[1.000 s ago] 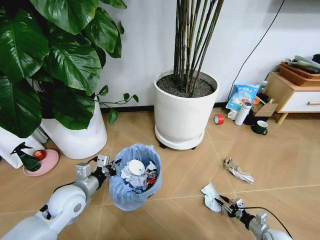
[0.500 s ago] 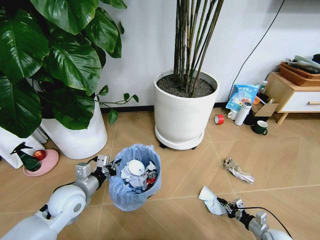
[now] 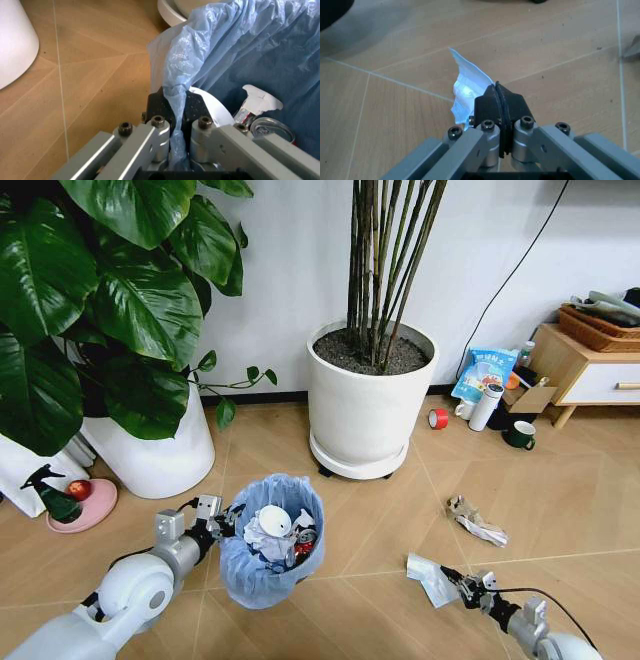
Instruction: Pick up the trash bin and place the garbage on the floor into it.
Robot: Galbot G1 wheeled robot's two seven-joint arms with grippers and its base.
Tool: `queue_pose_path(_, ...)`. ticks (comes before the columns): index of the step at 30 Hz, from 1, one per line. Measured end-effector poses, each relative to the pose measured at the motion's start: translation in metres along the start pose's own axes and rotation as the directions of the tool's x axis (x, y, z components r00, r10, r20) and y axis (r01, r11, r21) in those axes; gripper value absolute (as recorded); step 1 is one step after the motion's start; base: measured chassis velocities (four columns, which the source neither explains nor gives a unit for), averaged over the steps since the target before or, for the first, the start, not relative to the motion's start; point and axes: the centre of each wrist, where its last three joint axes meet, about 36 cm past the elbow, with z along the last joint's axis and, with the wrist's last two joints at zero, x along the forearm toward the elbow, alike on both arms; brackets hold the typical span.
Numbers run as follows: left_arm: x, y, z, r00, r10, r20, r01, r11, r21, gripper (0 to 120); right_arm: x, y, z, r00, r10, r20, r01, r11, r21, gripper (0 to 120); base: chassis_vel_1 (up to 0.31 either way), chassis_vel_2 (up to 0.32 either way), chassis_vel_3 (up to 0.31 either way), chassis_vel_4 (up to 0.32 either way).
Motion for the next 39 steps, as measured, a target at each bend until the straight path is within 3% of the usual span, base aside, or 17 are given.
queue_pose_path(19, -0.017, 0.000, 0.002, 0.999, 0.035, -0.038, -0.036, 0.999, -0.017, 0, 0.001, -0.026, -0.040, 0.991, -0.076, 0.115, 0.067, 0.994, 0.081, 0, 0.000, 0.000, 0.000, 0.000)
queue_pose_path(22, -0.032, -0.006, 0.003, 0.996, 0.072, -0.055, -0.073, 0.997, -0.030, 0, -0.002, -0.042, -0.094, 0.959, -0.171, 0.227, 0.131, 0.975, 0.180, 0, 0.000, 0.000, 0.000, 0.000)
queue_pose_path(23, -0.032, -0.006, 0.003, 0.996, 0.072, -0.055, -0.073, 0.997, -0.030, 0, -0.002, -0.042, -0.094, 0.959, -0.171, 0.227, 0.131, 0.975, 0.180, 0, 0.000, 0.000, 0.000, 0.000)
queue_pose_path(26, -0.053, -0.017, -0.004, 0.993, 0.112, -0.046, -0.113, 0.993, -0.022, 0, -0.006, -0.044, -0.149, 0.900, -0.266, 0.345, 0.190, 0.952, 0.239, 0, 0.000, 0.000, 0.000, 0.000)
queue_pose_path(28, -0.066, -0.025, -0.009, 0.989, 0.138, -0.044, -0.139, 0.990, -0.027, 0, -0.010, -0.041, -0.183, 0.839, -0.334, 0.430, 0.242, 0.936, 0.256, 0, 0.000, 0.000, 0.000, 0.000)
queue_pose_path(29, -0.066, -0.025, -0.009, 0.989, 0.138, -0.044, -0.139, 0.990, -0.027, 0, -0.010, -0.041, -0.183, 0.839, -0.334, 0.430, 0.242, 0.936, 0.256, 0, 0.000, 0.000, 0.000, 0.000)
queue_pose_path(32, -0.088, -0.039, -0.018, 0.982, 0.185, -0.046, -0.187, 0.982, -0.041, 0, -0.026, -0.032, -0.227, 0.742, -0.437, 0.508, 0.320, 0.897, 0.305, 0, 0.000, 0.000, 0.000, 0.000)
queue_pose_path(33, -0.088, -0.039, -0.018, 0.982, 0.185, -0.046, -0.187, 0.982, -0.041, 0, -0.026, -0.032, -0.227, 0.742, -0.437, 0.508, 0.320, 0.897, 0.305, 0, 0.000, 0.000, 0.000, 0.000)
queue_pose_path(35, -0.105, -0.055, -0.025, 0.974, 0.222, -0.044, -0.224, 0.974, -0.045, 0, -0.037, -0.022, -0.254, 0.684, -0.501, 0.531, 0.370, 0.865, 0.340, 0, 0.000, 0.000, 0.000, 0.000)
queue_pose_path(39, -0.121, -0.072, -0.034, 0.966, 0.256, -0.038, -0.258, 0.965, -0.050, 0, -0.049, -0.006, -0.273, 0.637, -0.566, 0.524, 0.434, 0.825, 0.363, 0, 0.000, 0.000, 0.000, 0.000)
